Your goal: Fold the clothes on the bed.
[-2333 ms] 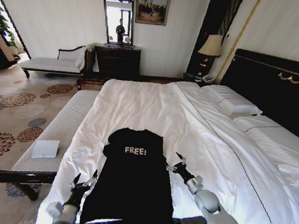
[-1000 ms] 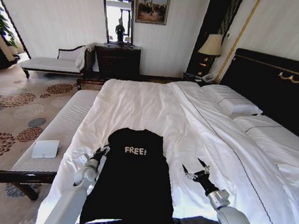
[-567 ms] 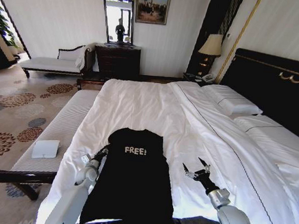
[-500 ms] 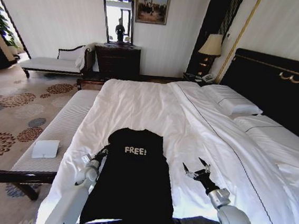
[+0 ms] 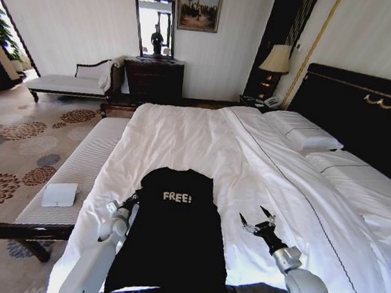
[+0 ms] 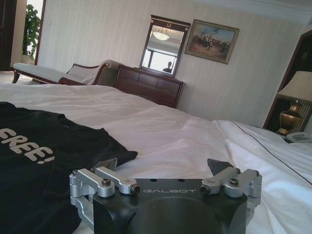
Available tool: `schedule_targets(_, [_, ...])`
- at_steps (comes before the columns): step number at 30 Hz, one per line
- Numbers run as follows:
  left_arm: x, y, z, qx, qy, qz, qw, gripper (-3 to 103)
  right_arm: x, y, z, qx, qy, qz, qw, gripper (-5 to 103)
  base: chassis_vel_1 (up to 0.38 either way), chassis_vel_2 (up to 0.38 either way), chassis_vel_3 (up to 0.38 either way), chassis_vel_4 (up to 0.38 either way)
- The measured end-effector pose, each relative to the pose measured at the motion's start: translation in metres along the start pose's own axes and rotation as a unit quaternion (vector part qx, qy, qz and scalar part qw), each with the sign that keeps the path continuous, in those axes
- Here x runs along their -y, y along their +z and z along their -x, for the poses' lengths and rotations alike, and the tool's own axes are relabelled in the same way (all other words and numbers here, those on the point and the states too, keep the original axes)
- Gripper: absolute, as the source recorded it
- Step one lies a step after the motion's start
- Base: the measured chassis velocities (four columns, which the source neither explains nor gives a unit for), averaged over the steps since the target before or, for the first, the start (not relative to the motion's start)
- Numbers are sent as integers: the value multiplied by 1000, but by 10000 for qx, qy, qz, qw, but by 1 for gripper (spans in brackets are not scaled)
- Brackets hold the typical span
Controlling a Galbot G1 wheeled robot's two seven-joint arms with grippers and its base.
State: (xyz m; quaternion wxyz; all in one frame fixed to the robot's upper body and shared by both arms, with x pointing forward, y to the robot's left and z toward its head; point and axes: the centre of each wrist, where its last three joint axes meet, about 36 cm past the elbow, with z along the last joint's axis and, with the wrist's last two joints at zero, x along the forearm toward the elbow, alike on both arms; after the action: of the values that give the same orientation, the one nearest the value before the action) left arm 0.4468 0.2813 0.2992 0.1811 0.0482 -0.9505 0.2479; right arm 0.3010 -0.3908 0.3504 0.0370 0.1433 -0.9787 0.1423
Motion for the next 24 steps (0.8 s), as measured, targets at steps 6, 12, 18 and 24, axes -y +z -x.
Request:
schedule_targets(6, [-14, -28, -6, 239, -91, -81, 9996, 1, -2, 0, 3, 24, -28, 28, 10000, 100, 0, 0, 0, 0])
schedule_targets(12, [-33, -42, -8, 362, -232, 7, 9991, 1, -5, 2, 6, 36, -54, 60, 10000, 100, 0, 0, 0, 0])
schedule_targets(18, [-31, -45, -2, 381, -258, -14, 9989, 1, -8, 4, 8, 36, -91, 80, 9999, 100, 0, 0, 0, 0])
schedule_targets(24, [-32, -43, -1, 433, -348, -168, 9983, 1, -7, 3, 4, 27, -64, 71, 10000, 100, 0, 0, 0, 0])
